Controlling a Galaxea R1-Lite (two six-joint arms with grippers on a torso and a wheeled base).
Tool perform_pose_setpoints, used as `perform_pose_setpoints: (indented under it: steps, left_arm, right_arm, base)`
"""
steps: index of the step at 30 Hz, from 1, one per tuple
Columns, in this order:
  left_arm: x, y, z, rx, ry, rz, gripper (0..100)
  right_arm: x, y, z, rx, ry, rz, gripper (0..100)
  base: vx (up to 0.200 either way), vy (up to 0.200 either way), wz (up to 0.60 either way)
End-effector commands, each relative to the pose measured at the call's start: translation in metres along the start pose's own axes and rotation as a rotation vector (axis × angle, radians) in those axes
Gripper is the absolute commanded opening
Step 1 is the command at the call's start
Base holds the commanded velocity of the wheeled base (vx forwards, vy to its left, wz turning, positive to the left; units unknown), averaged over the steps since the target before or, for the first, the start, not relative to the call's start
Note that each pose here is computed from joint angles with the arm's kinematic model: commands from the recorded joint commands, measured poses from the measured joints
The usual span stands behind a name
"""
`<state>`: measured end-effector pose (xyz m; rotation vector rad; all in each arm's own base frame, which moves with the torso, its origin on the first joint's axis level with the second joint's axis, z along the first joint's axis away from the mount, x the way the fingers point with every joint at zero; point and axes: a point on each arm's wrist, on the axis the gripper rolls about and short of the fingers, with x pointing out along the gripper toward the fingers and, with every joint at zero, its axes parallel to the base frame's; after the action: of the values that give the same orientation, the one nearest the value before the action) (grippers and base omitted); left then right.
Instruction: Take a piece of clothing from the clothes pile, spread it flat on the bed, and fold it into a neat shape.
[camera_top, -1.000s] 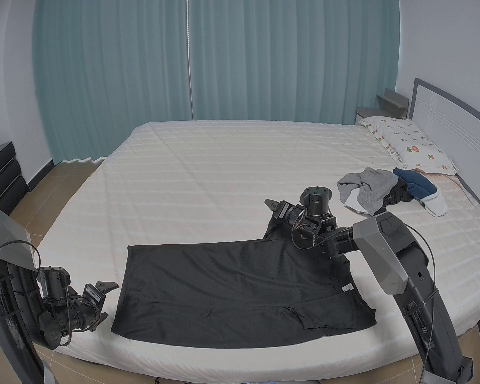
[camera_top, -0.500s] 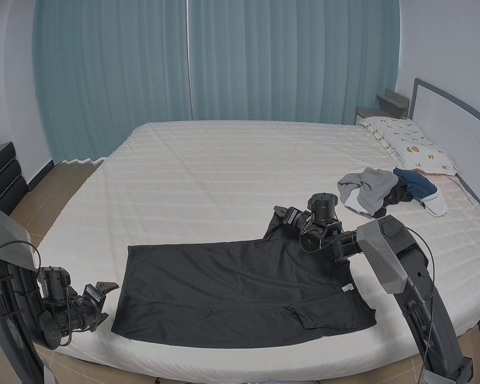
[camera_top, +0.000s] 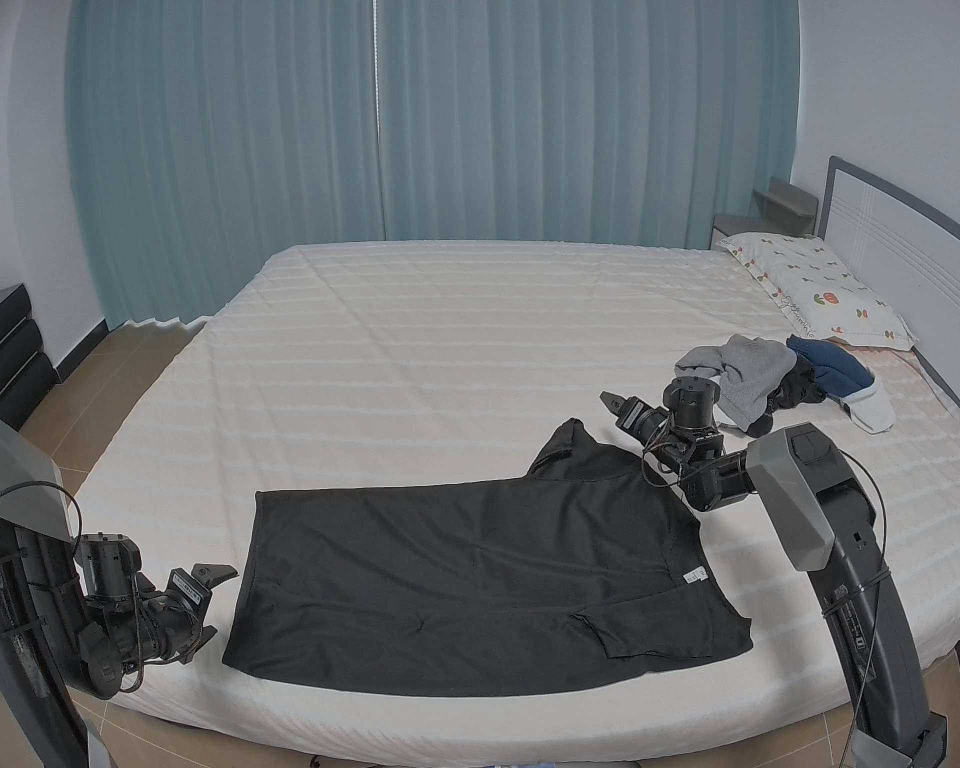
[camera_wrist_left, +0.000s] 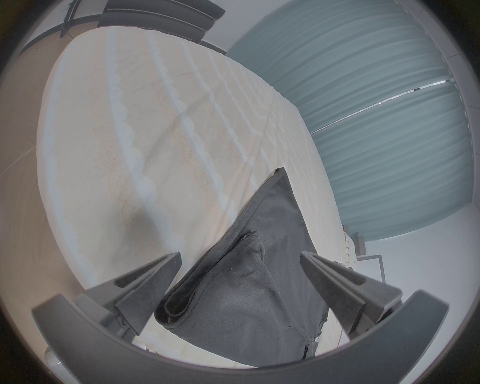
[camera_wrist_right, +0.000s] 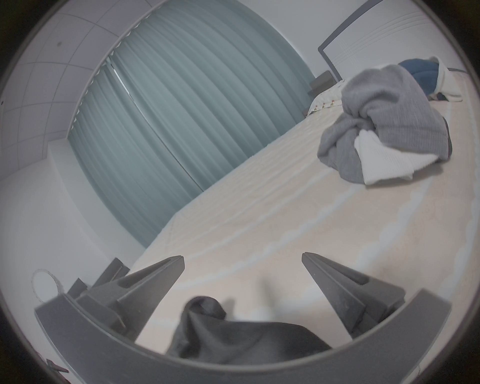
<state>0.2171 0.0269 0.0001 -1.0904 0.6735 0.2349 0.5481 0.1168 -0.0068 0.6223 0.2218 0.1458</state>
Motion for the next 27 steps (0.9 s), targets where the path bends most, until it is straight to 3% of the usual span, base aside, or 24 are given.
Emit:
perform_pose_setpoints:
  steps: [1,5,11,16,22,27]
  left_arm:
    - [0.0,0.0,0.0,-0.001,0.001,0.001,100]
    - [0.0,-0.002,0.002,-0.001,-0.009,-0.011,100]
    - [-0.012,-0.018,0.009,0.02,-0.06,-0.096,100]
    - [-0.004,-0.029,0.019,0.039,-0.099,-0.145,100]
    - [0.026,-0.058,0.044,0.079,-0.169,-0.224,100]
    - [0.074,-0.081,0.064,0.075,-0.13,-0.174,100]
  right_arm:
    - [-0.008,0.028,0.029,0.025,-0.061,0.031,100]
    - [-0.016,0.035,0.038,0.044,-0.057,0.019,100]
    - [-0.058,0.036,0.04,0.192,0.062,-0.049,100]
    - [-0.078,0.024,0.04,0.202,0.127,-0.066,100]
    - [-0.12,0.027,0.051,0.381,0.215,-0.041,100]
    - [-0.14,0.009,0.055,0.429,0.273,-0.03,100]
  base:
    - [0.0,0.0,0.0]
    - [0.0,0.0,0.0]
    - [0.0,0.0,0.0]
    - [0.0,0.0,0.0]
    - [0.0,0.0,0.0]
    - [0.0,0.0,0.0]
